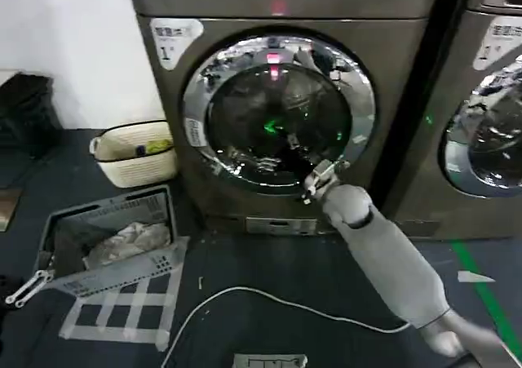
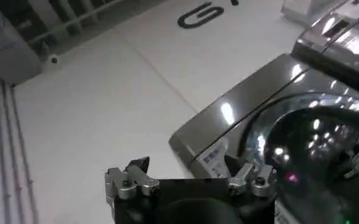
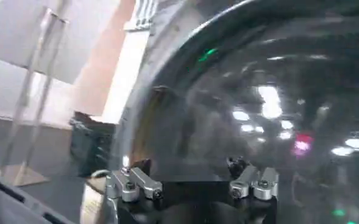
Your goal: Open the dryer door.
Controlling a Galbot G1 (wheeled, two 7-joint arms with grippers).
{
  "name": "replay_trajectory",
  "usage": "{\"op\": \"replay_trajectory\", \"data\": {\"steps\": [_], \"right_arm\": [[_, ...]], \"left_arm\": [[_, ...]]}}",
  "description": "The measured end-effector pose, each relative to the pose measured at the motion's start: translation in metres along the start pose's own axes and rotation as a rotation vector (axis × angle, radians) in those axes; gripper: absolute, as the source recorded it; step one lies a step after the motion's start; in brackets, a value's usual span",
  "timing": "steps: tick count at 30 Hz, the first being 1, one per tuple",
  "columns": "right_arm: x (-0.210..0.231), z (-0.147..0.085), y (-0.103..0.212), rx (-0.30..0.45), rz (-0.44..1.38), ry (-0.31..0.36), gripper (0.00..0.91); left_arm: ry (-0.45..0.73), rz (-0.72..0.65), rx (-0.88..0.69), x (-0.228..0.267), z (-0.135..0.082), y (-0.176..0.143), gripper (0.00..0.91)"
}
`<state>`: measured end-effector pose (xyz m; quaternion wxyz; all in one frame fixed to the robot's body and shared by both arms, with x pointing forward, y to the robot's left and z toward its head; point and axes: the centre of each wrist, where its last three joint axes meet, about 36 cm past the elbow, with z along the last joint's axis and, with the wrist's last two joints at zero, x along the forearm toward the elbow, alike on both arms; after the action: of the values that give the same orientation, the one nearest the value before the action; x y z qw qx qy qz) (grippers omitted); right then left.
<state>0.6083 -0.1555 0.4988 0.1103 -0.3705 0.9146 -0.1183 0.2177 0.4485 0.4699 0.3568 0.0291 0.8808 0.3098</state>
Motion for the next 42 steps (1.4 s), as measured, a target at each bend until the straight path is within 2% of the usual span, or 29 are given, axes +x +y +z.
{"op": "replay_trajectory", "data": {"steps": [19,42], "right_arm": [[-0.053,-0.009,0.022,-0.004,-0.114,-0.02,0.907],[-0.112,-0.014,0.024,0.013,-0.175,-0.036,0.907]], "left_arm": [[0.006,-0.006,-0.006,0.002,-0.004,-0.002,0.907],[0.033,-0.011,-0.013,0.011,-0.008,0.0,0.907]]}}
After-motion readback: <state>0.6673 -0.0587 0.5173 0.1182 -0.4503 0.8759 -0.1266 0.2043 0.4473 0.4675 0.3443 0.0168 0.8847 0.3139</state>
